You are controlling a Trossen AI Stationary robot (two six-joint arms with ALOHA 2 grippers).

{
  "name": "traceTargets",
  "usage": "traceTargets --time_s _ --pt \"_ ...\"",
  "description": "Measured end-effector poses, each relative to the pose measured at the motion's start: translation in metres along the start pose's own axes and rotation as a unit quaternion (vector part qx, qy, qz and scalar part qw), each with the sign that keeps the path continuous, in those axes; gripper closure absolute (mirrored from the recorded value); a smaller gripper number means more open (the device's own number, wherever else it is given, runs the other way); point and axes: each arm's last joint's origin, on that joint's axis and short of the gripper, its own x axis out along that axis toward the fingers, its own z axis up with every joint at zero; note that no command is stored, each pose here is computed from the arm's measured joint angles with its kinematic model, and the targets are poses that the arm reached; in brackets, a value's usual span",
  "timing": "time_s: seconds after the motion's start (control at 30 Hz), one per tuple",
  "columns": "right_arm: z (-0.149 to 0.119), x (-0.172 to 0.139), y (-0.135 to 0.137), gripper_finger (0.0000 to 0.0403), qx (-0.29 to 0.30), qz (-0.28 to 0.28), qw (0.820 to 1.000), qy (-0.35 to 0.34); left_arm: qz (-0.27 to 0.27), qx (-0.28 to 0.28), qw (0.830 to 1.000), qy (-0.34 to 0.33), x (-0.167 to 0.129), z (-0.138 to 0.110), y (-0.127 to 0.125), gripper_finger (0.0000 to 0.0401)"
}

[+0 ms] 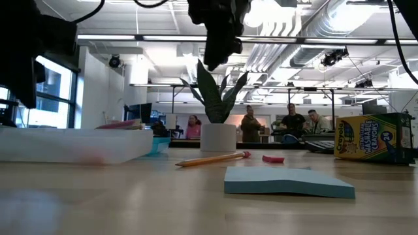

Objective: Pack school essentials
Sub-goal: Put the pink eraser into the blue supply box

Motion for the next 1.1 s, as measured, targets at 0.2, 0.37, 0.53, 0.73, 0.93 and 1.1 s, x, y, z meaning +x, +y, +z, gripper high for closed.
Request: traceTargets --time_s 0.2,0.37,0.53,0.73,0.93,1.1 --pt "-0.012 -0.001 -0.003 0.0261 0.012 -0.028 0.998 0.061 -0.014 0.019 0.998 -0.052 -0.018 0.019 -0.003 0.0284" --pt "-0.018 -0.002 -0.004 0.0261 0.013 -0.034 0.995 0.092 -0.016 0.037 0.995 -0.086 -0.030 0.036 -0.002 0.0284" --pt "-0.026 0.008 -0.001 0.0261 0.033 -0.019 0.992 0.118 -0.018 0.046 0.994 -0.098 -0.044 0.049 0.002 0.0284" --pt "-0.041 0.024 0.003 0.0261 0.086 -0.023 0.983 0.158 -0.017 0.077 0.990 -0.117 -0.069 0.060 0.009 0.0284" --pt "-0.044 0.028 0.013 0.0261 0.160 -0.020 0.974 0.160 0.027 0.086 0.988 -0.128 -0.087 0.065 0.026 0.0284" --pt "-0.045 0.027 0.020 0.0261 0.240 -0.035 0.958 0.154 0.032 0.092 0.984 -0.150 -0.096 0.066 0.036 0.0284"
